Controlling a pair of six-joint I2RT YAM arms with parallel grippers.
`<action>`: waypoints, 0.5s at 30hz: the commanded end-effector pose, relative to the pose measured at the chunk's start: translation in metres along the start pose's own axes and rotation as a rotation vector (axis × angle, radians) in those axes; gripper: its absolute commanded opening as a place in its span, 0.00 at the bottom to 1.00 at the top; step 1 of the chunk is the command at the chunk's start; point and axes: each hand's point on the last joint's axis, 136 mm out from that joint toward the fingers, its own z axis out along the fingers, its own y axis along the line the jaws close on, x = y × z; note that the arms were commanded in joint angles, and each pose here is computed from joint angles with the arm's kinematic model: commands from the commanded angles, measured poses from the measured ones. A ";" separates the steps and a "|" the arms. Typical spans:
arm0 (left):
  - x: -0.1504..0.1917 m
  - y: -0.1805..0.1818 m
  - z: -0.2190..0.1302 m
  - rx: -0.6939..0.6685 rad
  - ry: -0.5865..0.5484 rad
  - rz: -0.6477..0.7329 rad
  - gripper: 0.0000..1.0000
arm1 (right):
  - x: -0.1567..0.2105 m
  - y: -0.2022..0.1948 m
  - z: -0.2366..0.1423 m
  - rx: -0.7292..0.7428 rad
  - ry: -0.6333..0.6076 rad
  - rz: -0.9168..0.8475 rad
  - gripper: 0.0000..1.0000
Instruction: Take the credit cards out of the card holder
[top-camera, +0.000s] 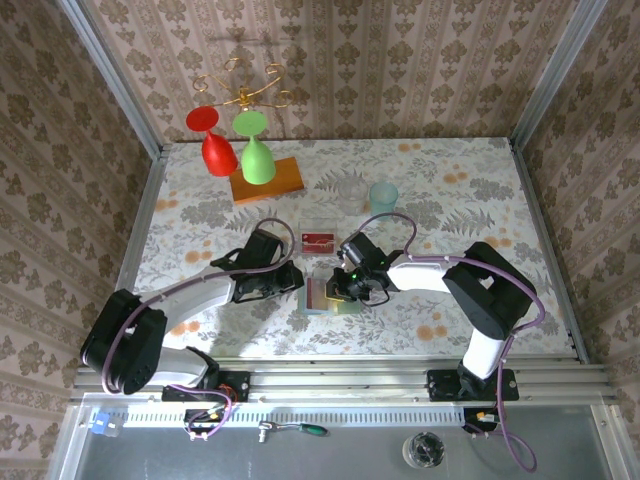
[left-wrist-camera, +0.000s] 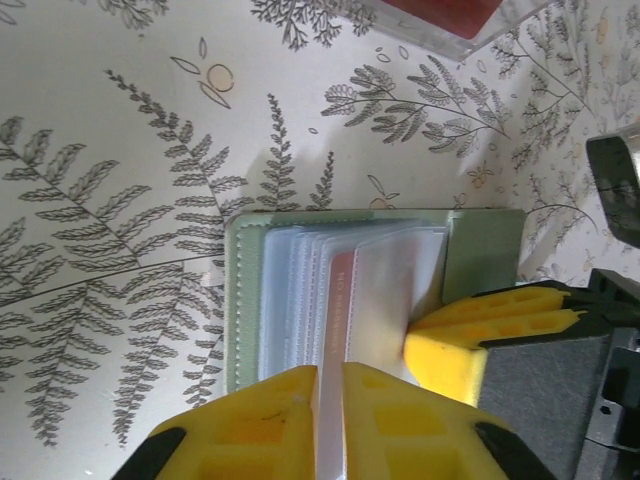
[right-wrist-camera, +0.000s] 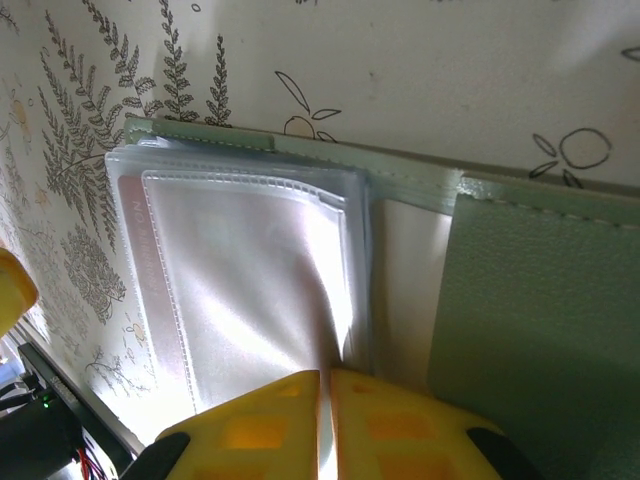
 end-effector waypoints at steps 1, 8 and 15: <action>-0.002 -0.019 0.000 0.055 0.012 0.012 0.19 | 0.003 -0.013 -0.003 0.034 -0.007 0.019 0.14; 0.003 -0.014 0.011 0.042 0.034 0.001 0.29 | 0.004 -0.012 0.000 -0.007 -0.001 0.046 0.14; 0.005 -0.012 0.014 0.036 0.041 -0.006 0.32 | 0.004 -0.012 -0.001 -0.020 0.001 0.052 0.14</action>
